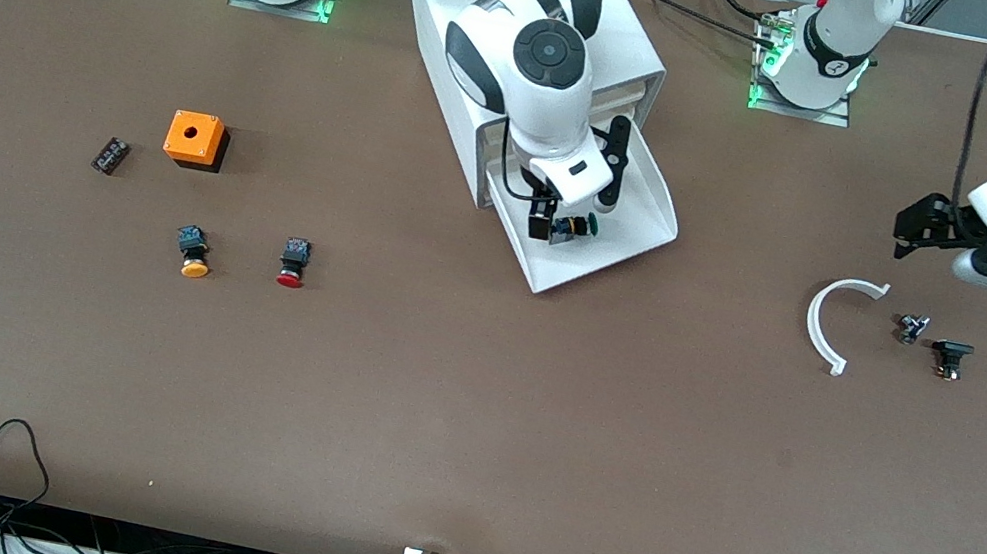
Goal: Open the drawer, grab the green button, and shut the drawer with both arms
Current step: 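Grasp the green push button in the drawer with the right gripper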
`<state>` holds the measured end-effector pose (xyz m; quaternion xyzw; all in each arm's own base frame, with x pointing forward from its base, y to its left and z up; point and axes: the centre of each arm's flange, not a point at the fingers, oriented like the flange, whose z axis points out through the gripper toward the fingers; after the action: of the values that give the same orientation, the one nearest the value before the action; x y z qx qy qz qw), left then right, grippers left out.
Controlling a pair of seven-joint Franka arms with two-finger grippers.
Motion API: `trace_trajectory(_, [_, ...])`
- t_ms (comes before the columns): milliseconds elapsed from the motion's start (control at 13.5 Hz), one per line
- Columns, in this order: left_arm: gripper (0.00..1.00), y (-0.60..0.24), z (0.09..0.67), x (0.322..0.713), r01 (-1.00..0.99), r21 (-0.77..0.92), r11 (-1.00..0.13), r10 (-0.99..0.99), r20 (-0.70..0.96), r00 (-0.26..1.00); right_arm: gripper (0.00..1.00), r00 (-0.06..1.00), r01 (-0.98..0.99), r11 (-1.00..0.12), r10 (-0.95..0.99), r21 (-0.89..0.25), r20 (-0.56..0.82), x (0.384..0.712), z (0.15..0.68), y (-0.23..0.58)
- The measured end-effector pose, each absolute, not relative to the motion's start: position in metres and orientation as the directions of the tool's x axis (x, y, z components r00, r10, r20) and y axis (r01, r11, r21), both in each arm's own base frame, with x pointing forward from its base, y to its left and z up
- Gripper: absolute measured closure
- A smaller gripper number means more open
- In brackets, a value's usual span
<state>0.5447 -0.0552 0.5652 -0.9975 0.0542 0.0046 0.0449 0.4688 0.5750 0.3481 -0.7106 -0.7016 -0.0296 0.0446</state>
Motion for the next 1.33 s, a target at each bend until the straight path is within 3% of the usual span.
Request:
trace_trajectory(812, [0.00, 0.015, 0.576, 0.548, 0.081, 0.040, -0.996, 0.081, 0.001, 0.997, 0.00, -0.049, 0.998, 0.051, 0.995, -0.026, 0.088, 0.481, 0.282, 0.591])
trace_trajectory(1256, [0.00, 0.012, 0.576, 0.548, 0.077, 0.041, -0.996, 0.078, 0.001, 0.997, 0.00, -0.075, 0.997, 0.077, 0.995, -0.025, 0.065, 0.466, 0.257, 0.604])
trace_trajectory(1330, [0.00, 0.012, 0.576, 0.548, 0.077, 0.041, -0.996, 0.077, 0.002, 0.997, 0.04, -0.079, 0.996, 0.080, 0.995, -0.025, 0.063, 0.464, 0.255, 0.605])
